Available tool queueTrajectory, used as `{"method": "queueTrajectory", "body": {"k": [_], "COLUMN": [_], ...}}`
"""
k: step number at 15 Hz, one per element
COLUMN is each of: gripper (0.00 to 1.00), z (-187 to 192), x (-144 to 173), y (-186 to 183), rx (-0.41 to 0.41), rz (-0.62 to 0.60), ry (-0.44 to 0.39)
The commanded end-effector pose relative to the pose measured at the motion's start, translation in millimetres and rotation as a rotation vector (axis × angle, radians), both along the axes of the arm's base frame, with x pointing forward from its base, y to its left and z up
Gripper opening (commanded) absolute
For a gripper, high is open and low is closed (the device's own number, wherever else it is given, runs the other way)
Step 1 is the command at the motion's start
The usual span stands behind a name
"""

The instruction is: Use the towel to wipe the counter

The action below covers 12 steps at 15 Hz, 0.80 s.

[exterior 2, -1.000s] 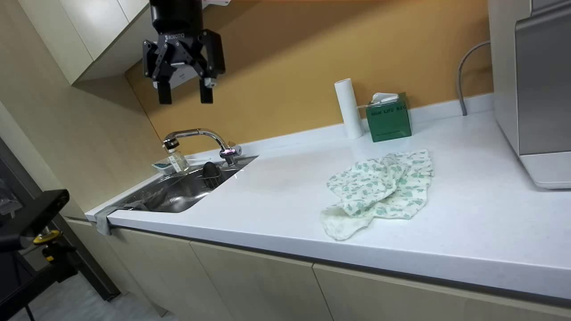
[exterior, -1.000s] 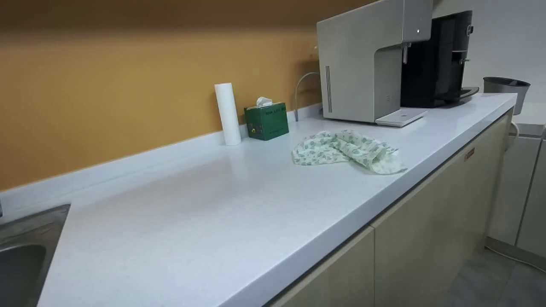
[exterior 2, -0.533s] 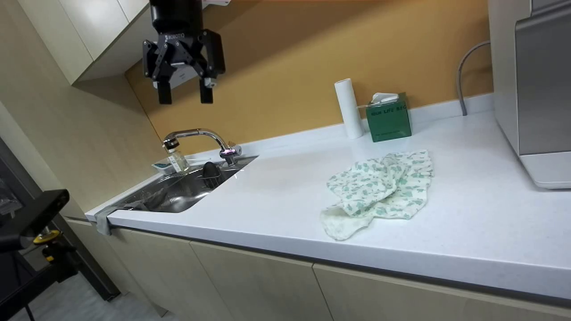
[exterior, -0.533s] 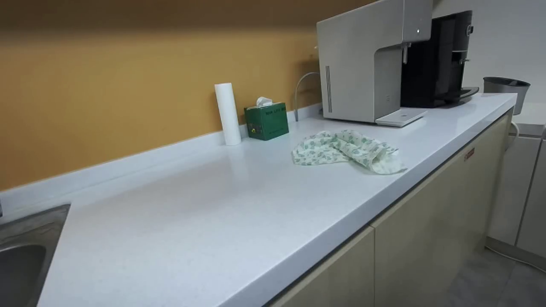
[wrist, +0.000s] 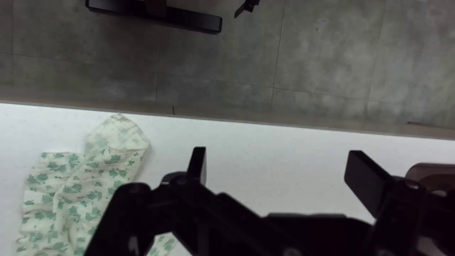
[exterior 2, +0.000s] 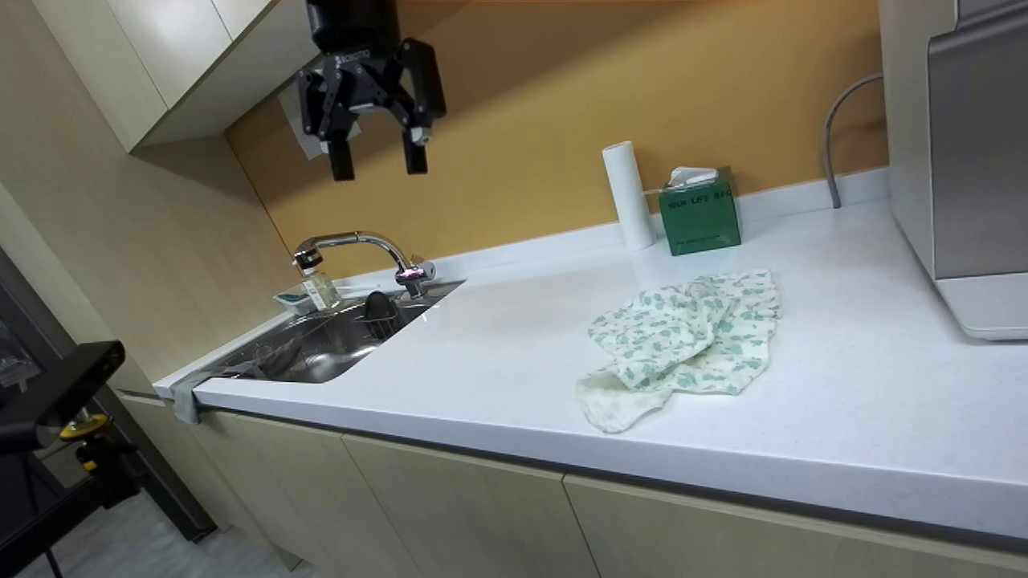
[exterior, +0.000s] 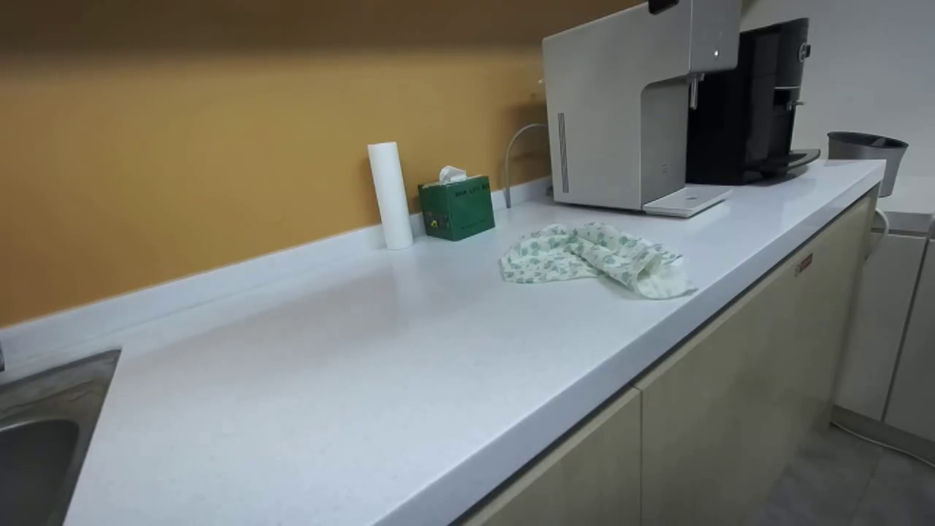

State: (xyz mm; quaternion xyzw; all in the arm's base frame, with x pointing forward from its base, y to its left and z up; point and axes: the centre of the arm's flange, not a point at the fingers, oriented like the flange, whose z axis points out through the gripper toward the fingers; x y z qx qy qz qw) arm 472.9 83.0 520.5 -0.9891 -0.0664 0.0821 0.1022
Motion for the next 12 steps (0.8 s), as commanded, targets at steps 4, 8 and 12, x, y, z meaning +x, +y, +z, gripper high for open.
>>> {"method": "queueTrajectory", "body": {"k": [4, 8, 12], "gripper": [1.0, 1.0, 1.0], "z": [-25.5, -50.7, -86.8], "x": [48.3, 77.4, 99.9], "y": [-80.2, -124.5, -143.7], "rx": [-0.087, -0.134, -0.212], "rz": [-0.205, -0.281, -0.264], "ry": [-0.109, -0.186, -0.209]}}
